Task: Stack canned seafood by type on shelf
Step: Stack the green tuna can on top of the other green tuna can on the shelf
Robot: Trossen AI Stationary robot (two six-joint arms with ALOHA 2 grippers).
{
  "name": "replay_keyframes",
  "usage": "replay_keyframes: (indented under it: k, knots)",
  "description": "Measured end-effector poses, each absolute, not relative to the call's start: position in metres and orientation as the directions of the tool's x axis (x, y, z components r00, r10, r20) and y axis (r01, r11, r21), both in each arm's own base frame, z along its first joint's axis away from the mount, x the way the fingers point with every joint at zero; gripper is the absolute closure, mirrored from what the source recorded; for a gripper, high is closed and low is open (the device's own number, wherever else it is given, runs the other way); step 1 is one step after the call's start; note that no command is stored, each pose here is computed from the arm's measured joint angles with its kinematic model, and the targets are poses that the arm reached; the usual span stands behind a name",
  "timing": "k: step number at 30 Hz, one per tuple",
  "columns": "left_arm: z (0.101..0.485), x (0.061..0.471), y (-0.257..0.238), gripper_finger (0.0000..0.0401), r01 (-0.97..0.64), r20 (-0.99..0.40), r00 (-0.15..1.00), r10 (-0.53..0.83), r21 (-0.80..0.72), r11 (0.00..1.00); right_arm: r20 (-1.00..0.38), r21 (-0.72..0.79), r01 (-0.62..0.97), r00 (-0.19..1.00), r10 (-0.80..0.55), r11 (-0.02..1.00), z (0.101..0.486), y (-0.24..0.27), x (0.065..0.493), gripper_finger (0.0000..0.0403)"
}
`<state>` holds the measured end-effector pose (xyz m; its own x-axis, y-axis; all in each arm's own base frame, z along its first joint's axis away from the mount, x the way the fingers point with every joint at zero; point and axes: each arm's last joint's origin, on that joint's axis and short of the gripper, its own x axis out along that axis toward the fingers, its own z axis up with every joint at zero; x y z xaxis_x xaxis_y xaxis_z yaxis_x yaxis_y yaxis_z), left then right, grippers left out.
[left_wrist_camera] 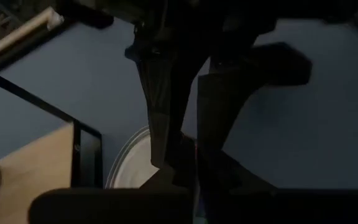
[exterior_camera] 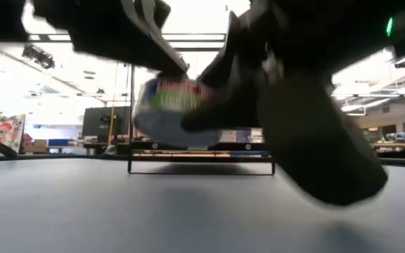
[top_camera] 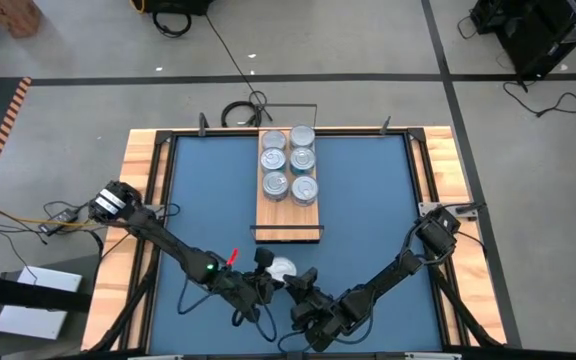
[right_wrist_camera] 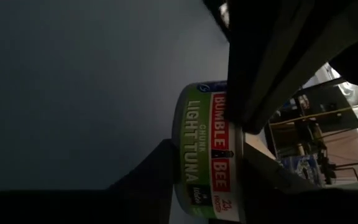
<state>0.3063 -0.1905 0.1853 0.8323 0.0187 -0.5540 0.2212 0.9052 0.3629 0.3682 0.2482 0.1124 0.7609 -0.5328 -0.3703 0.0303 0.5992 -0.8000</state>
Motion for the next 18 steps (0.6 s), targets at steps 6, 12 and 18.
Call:
replay_keyframes:
  k: [6,12,18]
  knots:
    - [0.226,0.287,-0.193,0.0357,0.198,-0.468,0.884,-0.02,0.335,0.921,-0.354,-0.782,0.052,0.783,-0.512,0.621,0.137,0.253,0.363,0.027]
    - [0.27,0.262,-0.191,0.0341,0.18,-0.369,0.927,-0.066,0.283,0.942,-0.344,-0.786,0.029,0.809,-0.476,0.617,0.162,0.258,0.355,0.027]
    - [0.299,0.239,-0.177,0.0352,0.15,-0.343,0.937,-0.068,0.218,0.964,-0.312,-0.782,0.043,0.837,-0.449,0.622,0.193,0.26,0.348,0.027]
